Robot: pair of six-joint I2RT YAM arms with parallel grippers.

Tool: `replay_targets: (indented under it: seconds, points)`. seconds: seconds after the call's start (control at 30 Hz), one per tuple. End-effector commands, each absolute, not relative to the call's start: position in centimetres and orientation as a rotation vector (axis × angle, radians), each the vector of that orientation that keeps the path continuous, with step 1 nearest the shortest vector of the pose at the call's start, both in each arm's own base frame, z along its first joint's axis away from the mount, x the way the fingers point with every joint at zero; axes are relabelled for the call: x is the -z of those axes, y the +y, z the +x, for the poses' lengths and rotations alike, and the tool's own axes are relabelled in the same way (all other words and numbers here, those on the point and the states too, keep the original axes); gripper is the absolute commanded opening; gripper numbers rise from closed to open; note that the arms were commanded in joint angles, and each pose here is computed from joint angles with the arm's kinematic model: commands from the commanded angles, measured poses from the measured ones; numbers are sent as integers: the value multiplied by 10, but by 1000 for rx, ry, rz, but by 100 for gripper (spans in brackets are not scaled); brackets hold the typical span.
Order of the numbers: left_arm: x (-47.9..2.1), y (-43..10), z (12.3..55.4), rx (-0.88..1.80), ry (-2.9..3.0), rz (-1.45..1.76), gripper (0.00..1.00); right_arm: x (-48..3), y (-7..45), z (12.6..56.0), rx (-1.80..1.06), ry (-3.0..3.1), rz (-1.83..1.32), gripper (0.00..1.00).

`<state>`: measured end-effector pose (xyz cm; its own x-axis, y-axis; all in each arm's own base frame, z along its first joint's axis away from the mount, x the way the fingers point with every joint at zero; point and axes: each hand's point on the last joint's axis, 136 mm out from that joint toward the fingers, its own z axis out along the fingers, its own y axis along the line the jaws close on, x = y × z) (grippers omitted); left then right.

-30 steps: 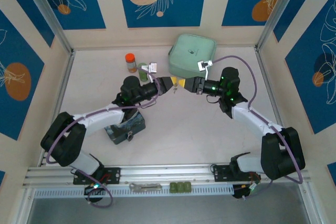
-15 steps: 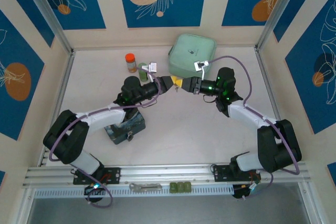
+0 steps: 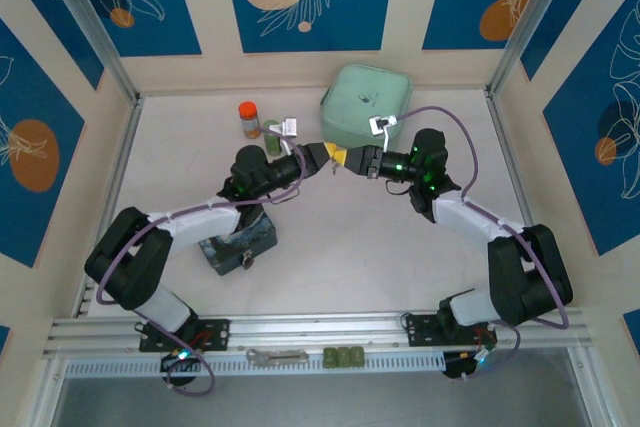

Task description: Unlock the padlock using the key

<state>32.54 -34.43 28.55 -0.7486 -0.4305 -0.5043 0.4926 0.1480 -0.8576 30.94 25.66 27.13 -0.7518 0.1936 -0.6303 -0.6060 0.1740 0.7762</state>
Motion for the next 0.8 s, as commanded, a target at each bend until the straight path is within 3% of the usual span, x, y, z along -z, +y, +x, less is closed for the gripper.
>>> replay_targets:
  seconds: [0.0, 0.43, 0.77]
  points:
    - [-316, -343, 319, 1731, 1604, 102, 0, -252, 261, 304, -1665, 1891, -378, 39]
    - [-322, -340, 319, 1755, 1569, 80, 0, -248, 259, 307, -1657, 1895, -358, 36]
    - [-312, -349, 314, 1788, 1595, 74, 0, -273, 258, 310, -1666, 1819, -384, 34]
